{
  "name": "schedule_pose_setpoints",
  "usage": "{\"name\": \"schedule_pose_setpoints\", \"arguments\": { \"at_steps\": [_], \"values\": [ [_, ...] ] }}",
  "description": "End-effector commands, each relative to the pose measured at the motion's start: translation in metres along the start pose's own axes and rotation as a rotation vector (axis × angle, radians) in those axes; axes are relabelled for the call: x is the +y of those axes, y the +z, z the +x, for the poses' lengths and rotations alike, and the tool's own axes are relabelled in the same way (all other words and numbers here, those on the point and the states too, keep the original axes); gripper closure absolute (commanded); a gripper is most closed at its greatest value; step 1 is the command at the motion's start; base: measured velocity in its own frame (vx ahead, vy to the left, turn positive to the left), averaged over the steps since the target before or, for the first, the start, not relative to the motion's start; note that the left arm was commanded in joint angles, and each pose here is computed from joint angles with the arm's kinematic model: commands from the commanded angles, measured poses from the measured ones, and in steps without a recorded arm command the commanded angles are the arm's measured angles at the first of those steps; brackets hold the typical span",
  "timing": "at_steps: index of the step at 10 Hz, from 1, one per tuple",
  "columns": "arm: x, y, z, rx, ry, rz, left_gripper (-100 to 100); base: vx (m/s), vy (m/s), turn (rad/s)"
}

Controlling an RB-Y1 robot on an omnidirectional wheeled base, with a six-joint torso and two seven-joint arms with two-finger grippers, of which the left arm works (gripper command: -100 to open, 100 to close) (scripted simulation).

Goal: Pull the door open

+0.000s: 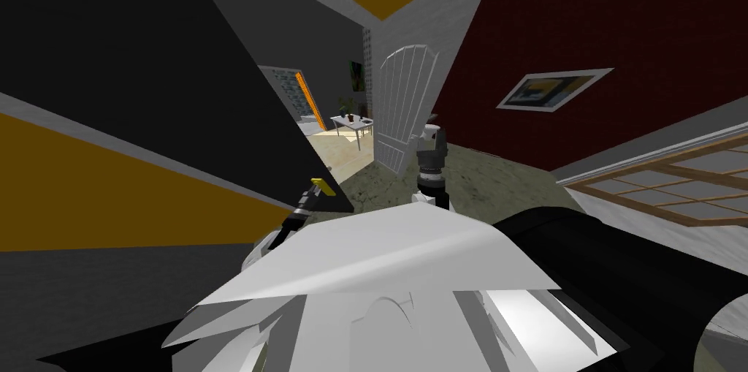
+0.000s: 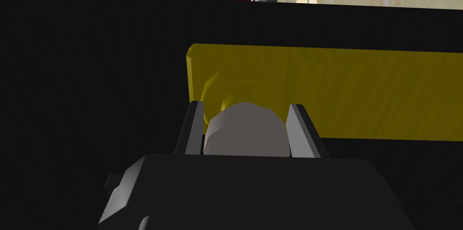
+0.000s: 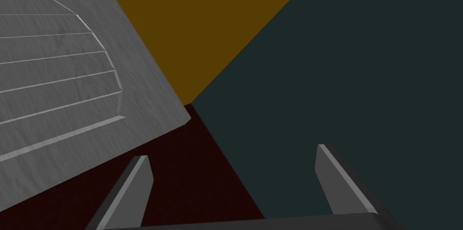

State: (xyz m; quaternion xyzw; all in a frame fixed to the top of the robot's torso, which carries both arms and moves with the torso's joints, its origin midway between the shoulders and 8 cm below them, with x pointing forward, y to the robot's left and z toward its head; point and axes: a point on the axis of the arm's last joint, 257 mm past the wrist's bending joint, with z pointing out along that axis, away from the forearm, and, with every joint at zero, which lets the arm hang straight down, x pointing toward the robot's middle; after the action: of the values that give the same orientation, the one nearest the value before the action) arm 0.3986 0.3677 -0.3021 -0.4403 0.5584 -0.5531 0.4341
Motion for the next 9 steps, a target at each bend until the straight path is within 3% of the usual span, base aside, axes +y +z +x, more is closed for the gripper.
{"name": "schedule_pose_setpoints", "arguments": {
  "at_steps": [1, 9],
  "values": [
    [-0.002, -0.0042, 0.002, 0.016, 0.001, 0.005, 100, -0.2, 0.118, -0.143],
    [-0.006, -0.0263, 0.011, 0.099, 0.003, 0.011, 100, -0.167, 0.109, -0.093]
  ]
}}
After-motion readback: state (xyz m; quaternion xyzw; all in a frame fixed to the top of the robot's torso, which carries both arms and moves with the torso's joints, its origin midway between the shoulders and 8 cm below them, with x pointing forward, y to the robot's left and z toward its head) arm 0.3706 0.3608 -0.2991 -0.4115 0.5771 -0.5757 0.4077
